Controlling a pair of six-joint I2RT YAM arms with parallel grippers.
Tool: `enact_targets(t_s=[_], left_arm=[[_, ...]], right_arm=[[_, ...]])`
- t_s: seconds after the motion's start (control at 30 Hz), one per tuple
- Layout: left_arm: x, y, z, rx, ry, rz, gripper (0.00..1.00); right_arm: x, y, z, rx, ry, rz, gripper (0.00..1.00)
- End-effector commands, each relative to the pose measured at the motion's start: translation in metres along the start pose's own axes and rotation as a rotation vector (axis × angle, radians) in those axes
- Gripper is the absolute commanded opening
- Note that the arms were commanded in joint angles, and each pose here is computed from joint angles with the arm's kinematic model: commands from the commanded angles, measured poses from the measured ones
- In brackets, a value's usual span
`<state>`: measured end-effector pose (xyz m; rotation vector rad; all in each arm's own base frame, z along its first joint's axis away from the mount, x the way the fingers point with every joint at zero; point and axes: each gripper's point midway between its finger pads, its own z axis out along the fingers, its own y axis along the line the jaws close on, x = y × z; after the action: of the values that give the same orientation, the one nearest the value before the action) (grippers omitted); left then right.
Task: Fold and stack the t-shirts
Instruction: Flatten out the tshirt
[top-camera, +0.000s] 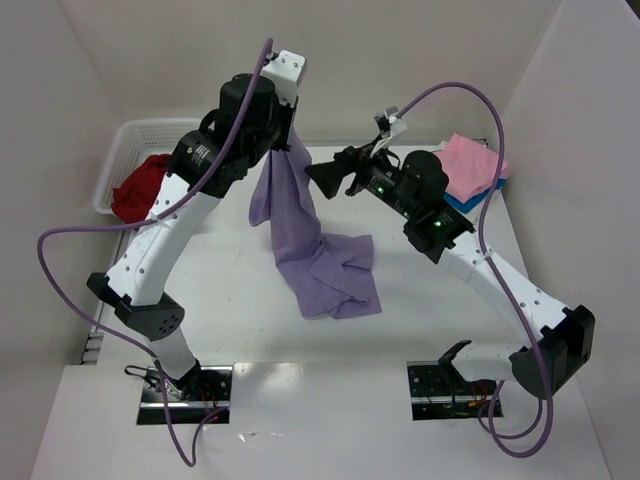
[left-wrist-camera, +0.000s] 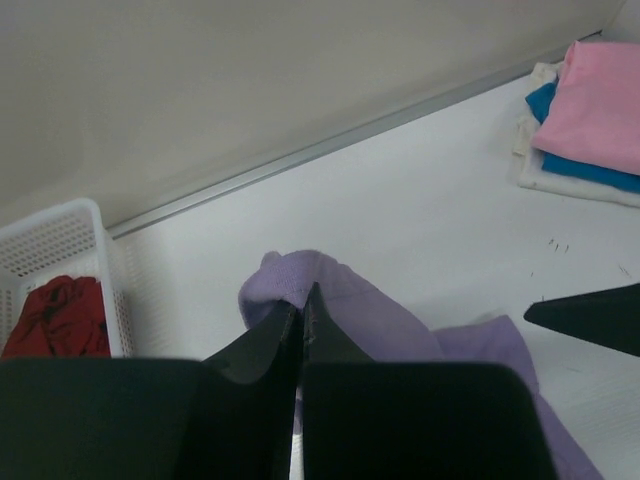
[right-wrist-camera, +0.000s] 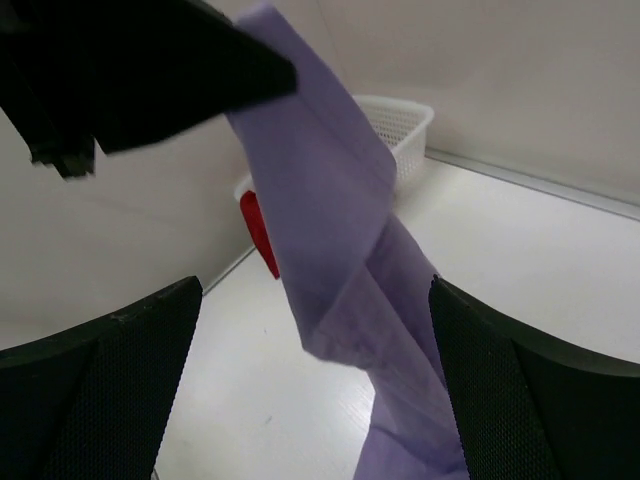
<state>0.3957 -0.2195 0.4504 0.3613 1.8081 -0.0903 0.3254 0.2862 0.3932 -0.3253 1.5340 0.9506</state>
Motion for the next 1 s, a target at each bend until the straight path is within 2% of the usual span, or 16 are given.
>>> enact_targets(t_s=[0.0, 0.07, 0.2, 0.27, 0.3, 0.37, 0.43, 0.53, 0.6, 0.63, 0.73, 0.97], left_arm=[[-0.027, 0.005, -0.021, 0.025, -0.107, -0.033, 0.0], [-0.036, 0.007, -0.031, 0.033, -0.139, -0.044, 0.0], [-0.036, 0.008, -0.034, 0.033, -0.14, -0.044, 0.0], [-0.04, 0.016, -0.038, -0.001, -0.156, -0.053, 0.0], [-0.035, 0.022, -0.035, -0.041, -0.141, -0.051, 0.0], [-0.029, 0.03, -0.036, -0.087, -0.128, -0.05, 0.0], [-0.007, 0.038, -0.024, -0.144, -0.077, -0.025, 0.0], [-0.003, 0.051, -0.022, -0.174, -0.081, -0.035, 0.0], [-0.003, 0.054, -0.021, -0.162, -0.086, -0.062, 0.0], [0.001, 0.056, -0.018, -0.163, -0.075, -0.06, 0.0], [0.003, 0.058, -0.016, -0.163, -0.074, -0.061, 0.0], [0.008, 0.056, -0.02, -0.144, -0.073, -0.069, 0.0]], right_arm=[[-0.02, 0.014, 0.024, -0.082, -0.077, -0.008, 1.0], [-0.006, 0.005, 0.034, -0.066, -0.038, 0.002, 1.0], [0.006, 0.019, 0.037, -0.133, -0.032, 0.019, 0.87], [0.035, 0.005, 0.043, -0.088, 0.068, 0.029, 0.87], [0.04, -0.005, 0.043, -0.039, 0.083, 0.016, 0.95], [0.061, -0.021, 0.031, 0.034, 0.141, 0.007, 1.0], [0.09, -0.044, 0.005, 0.156, 0.229, 0.01, 1.0], [0.114, -0.06, -0.019, 0.253, 0.319, 0.026, 1.0], [0.14, -0.067, -0.038, 0.314, 0.406, 0.091, 1.0], [0.143, -0.066, -0.045, 0.323, 0.413, 0.111, 1.0], [0.19, -0.07, -0.062, 0.334, 0.512, 0.179, 0.97], [0.251, -0.075, -0.049, 0.392, 0.644, 0.167, 0.97]])
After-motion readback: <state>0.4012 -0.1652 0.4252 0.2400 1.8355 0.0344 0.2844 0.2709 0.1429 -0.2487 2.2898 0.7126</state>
